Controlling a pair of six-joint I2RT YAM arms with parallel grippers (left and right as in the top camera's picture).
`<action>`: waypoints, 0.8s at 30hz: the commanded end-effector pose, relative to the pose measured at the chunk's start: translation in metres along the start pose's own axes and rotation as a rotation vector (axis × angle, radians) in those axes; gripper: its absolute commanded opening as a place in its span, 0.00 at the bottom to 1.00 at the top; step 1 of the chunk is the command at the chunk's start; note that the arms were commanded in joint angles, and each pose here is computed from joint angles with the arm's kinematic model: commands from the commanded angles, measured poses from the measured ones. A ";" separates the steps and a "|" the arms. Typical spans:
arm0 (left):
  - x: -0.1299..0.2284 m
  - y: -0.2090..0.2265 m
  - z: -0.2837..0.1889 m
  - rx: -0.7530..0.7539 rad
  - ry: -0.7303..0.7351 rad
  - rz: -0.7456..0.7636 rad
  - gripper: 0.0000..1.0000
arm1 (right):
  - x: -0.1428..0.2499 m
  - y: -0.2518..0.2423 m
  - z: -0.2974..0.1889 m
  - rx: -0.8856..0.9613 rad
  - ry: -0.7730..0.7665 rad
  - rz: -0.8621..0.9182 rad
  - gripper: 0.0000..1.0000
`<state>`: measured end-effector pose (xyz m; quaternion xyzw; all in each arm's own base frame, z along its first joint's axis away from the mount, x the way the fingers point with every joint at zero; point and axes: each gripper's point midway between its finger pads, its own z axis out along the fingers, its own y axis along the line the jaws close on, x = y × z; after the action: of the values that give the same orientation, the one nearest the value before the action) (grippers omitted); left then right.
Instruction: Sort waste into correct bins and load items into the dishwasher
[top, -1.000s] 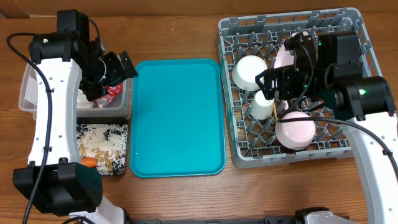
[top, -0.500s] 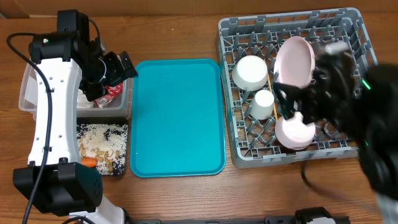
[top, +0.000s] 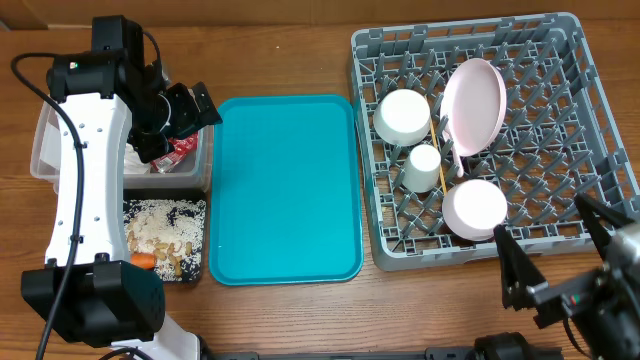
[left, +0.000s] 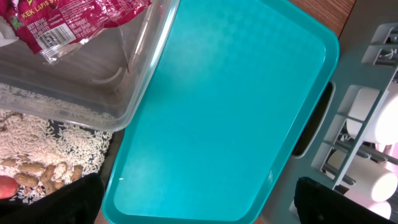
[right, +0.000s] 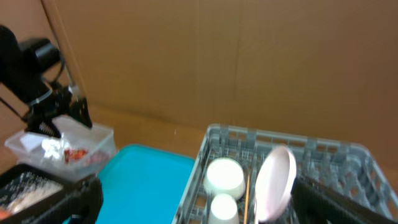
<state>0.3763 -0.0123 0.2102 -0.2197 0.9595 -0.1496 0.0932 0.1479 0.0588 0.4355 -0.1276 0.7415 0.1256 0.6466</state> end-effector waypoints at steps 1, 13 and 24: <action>-0.002 -0.006 -0.003 0.017 -0.010 0.006 1.00 | 0.014 -0.002 0.001 0.009 -0.039 -0.007 1.00; -0.002 -0.006 -0.003 0.017 -0.010 0.006 1.00 | 0.073 -0.004 0.027 -0.005 -0.256 -0.066 1.00; -0.002 -0.006 -0.003 0.017 -0.010 0.006 1.00 | 0.117 -0.008 0.064 -0.060 -0.413 -0.069 1.00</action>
<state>0.3764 -0.0124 0.2102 -0.2196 0.9595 -0.1498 0.0933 0.1866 0.0706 0.3261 -0.1559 0.5836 0.1324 0.7858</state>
